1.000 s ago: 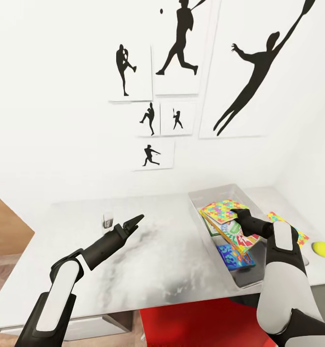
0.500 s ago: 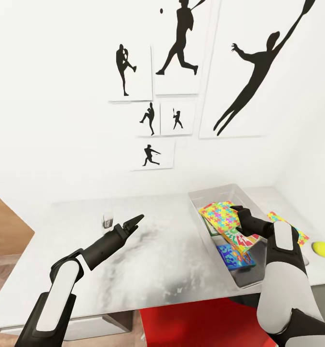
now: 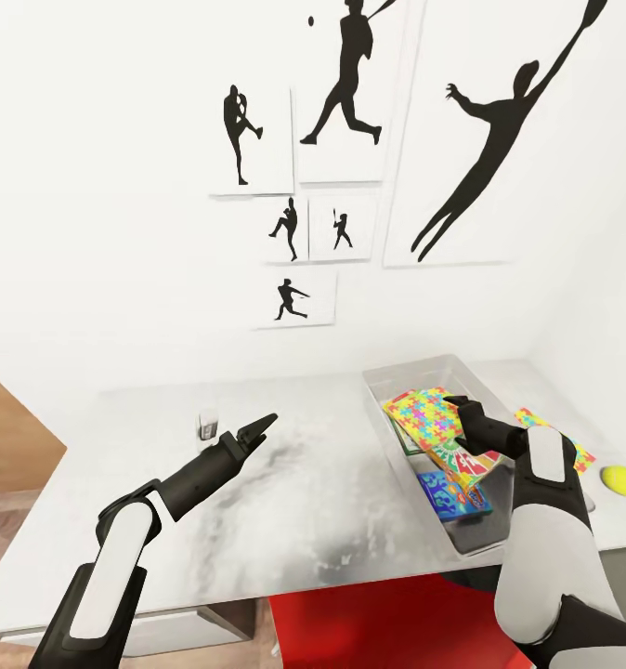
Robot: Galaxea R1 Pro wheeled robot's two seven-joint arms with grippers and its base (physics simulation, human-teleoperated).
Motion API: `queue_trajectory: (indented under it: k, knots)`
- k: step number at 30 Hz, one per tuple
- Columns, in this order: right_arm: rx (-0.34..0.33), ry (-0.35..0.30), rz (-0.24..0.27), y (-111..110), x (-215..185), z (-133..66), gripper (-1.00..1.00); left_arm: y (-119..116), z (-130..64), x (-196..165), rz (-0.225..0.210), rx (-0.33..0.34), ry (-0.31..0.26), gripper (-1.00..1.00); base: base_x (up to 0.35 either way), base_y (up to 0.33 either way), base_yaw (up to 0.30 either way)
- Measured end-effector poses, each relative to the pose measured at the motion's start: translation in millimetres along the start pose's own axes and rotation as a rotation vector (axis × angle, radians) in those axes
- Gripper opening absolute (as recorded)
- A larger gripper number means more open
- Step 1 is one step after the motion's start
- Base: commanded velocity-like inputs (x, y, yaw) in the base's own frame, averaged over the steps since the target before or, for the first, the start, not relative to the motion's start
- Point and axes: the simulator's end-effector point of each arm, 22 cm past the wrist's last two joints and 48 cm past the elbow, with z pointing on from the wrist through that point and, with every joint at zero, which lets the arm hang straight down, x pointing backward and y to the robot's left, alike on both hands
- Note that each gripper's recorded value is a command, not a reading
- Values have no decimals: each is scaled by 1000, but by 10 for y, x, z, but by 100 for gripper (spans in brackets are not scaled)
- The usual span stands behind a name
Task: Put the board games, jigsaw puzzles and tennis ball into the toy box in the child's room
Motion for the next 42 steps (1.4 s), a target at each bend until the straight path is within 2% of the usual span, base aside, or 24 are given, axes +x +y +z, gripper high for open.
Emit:
queue_trajectory:
  k: [6,13,18,25,37,40,42]
  knots:
    - [-3,3,-17,28,-21,-52,100,2,-1,-3,0,-1,-1,100,0,0,0]
    - [25,43,-80,38,-9,-230,100,2,-2,-5,0,-1,-1,100,0,0,0]
    - [49,23,-101,44,-97,-359,100,3,-2,-5,0,-1,-1,100,0,0,0]
    - [41,-4,-90,106,-172,-454,100,7,-5,-8,0,-2,-2,100,0,0,0]
    - [47,-13,-75,44,-173,-533,100,11,-3,-11,0,-3,-2,100,0,0,0]
    - [33,-39,-88,81,-222,-620,100,9,-1,-12,-1,-3,-2,100,0,0,0]
    - [15,-72,-125,148,-258,-740,100,3,2,-11,-1,-2,-2,100,0,0,0]
